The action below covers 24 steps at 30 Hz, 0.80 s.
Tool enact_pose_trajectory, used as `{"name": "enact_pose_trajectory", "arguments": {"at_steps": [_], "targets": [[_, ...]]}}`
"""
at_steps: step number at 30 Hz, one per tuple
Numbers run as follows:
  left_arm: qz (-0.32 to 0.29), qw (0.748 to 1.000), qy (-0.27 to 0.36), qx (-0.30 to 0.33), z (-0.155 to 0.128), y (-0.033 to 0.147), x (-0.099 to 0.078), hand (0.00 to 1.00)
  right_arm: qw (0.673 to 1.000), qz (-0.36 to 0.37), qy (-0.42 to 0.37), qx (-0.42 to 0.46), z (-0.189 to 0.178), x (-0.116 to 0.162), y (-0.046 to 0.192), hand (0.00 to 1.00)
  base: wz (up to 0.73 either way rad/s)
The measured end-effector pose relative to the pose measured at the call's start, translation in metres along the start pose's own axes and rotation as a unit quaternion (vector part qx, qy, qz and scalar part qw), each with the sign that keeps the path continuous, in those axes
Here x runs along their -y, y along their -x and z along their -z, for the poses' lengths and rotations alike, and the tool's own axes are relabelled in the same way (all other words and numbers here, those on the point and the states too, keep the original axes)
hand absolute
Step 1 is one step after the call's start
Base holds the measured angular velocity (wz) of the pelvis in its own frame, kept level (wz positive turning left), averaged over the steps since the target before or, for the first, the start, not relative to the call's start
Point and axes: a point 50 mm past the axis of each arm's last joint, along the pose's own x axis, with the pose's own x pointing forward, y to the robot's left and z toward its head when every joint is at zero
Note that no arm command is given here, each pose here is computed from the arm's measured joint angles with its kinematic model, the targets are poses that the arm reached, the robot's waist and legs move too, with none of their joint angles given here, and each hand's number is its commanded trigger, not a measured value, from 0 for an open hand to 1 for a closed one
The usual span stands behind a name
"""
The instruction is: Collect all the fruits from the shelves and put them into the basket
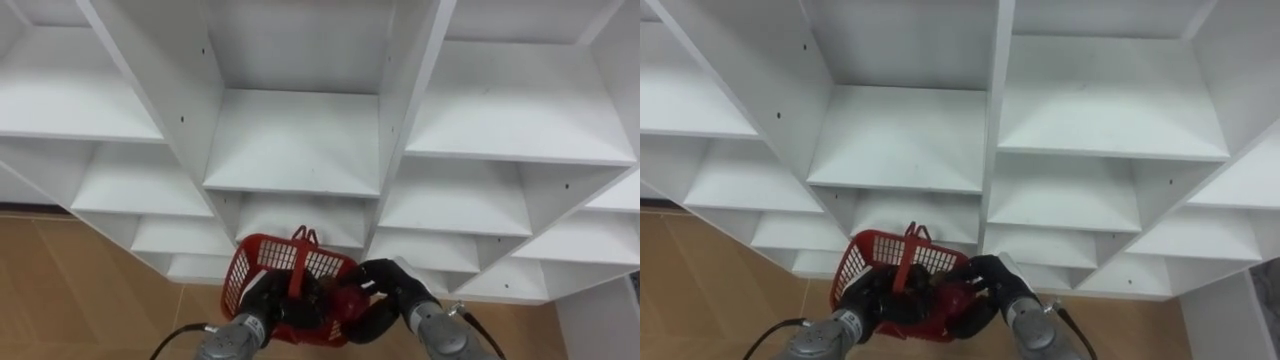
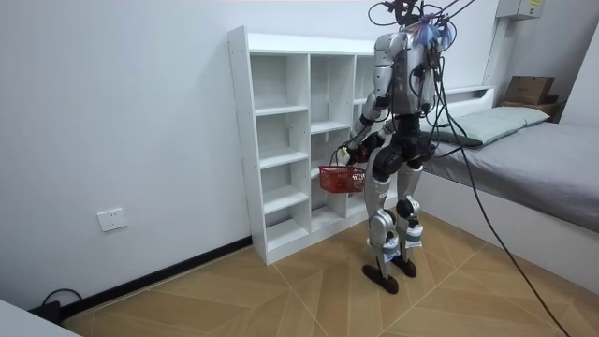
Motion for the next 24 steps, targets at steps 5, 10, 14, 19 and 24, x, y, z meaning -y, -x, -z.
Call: {"name": "enact_pose_trajectory", "arguments": {"at_steps": [5,10,14,19,24], "targets": [[0.008,1.000,-0.009,-0.002,0.0009,0.0000,0.0035,1.00,1.000,-0.002,-0.014,-0.008,0.0034,0.0002,0.0000,1.00,0.07],[0.009,1.000,-0.010,0.000,-0.0004,-0.0003,0.0038,1.00,1.000,-0.003,-0.016,-0.007,0.0022,-0.0003,-0.0004,1.00,0.00],[0.009,1.000,-0.011,0.000,-0.0003,-0.0003,0.0038,1.00,1.000,-0.005,-0.015,-0.007,0.0021,-0.0009,-0.0007,1.00,0.00],[0.013,1.000,-0.015,-0.002,0.0004,-0.0003,0.0058,1.00,1.000,-0.007,-0.015,-0.016,0.0055,-0.0018,-0.0006,1.00,0.00],[0.018,1.000,-0.021,-0.003,0.0013,-0.0003,0.0085,1.00,0.999,-0.014,-0.015,-0.027,0.0097,-0.0033,-0.0007,1.00,0.00]]}}
